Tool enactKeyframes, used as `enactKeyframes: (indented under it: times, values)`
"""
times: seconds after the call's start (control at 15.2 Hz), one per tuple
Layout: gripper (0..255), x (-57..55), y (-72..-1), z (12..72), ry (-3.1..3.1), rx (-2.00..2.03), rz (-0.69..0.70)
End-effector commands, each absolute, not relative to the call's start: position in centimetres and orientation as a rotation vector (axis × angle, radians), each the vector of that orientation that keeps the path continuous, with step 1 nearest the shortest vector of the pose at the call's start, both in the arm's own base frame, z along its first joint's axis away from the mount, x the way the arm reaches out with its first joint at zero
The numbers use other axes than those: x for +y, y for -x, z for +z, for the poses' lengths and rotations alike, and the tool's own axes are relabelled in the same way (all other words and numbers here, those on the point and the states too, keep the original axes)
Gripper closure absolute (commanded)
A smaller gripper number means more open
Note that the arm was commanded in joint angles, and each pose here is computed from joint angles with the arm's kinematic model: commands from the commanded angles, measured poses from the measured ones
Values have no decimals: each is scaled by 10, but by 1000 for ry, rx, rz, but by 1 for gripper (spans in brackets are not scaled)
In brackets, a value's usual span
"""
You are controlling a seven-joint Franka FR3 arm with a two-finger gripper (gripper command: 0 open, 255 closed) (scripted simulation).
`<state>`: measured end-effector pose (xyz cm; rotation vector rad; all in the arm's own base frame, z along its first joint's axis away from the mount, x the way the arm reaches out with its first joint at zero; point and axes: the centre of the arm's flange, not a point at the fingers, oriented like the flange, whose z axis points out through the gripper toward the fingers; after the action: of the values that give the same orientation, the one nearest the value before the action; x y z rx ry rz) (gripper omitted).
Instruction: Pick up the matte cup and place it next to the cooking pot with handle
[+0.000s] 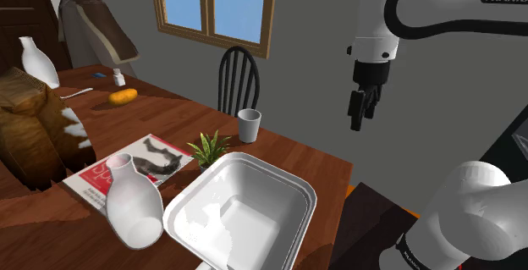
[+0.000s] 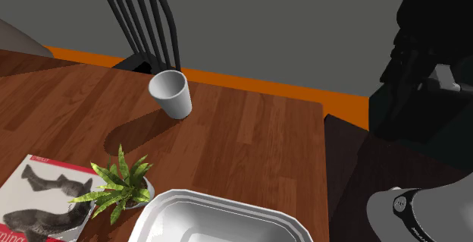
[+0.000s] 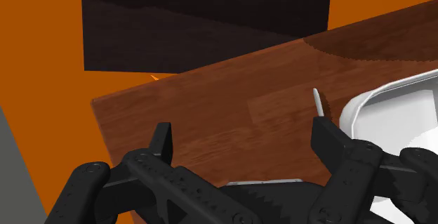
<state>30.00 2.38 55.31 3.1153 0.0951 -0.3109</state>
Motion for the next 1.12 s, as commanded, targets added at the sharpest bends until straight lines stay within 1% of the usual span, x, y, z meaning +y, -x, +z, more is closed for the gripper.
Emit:
enactKeyframes:
  times: [0.0, 1.06]
  values:
    - [0, 24, -300, 553, -3115, 95, -311]
    - [0, 64, -478, 472, -3090, 115, -174]
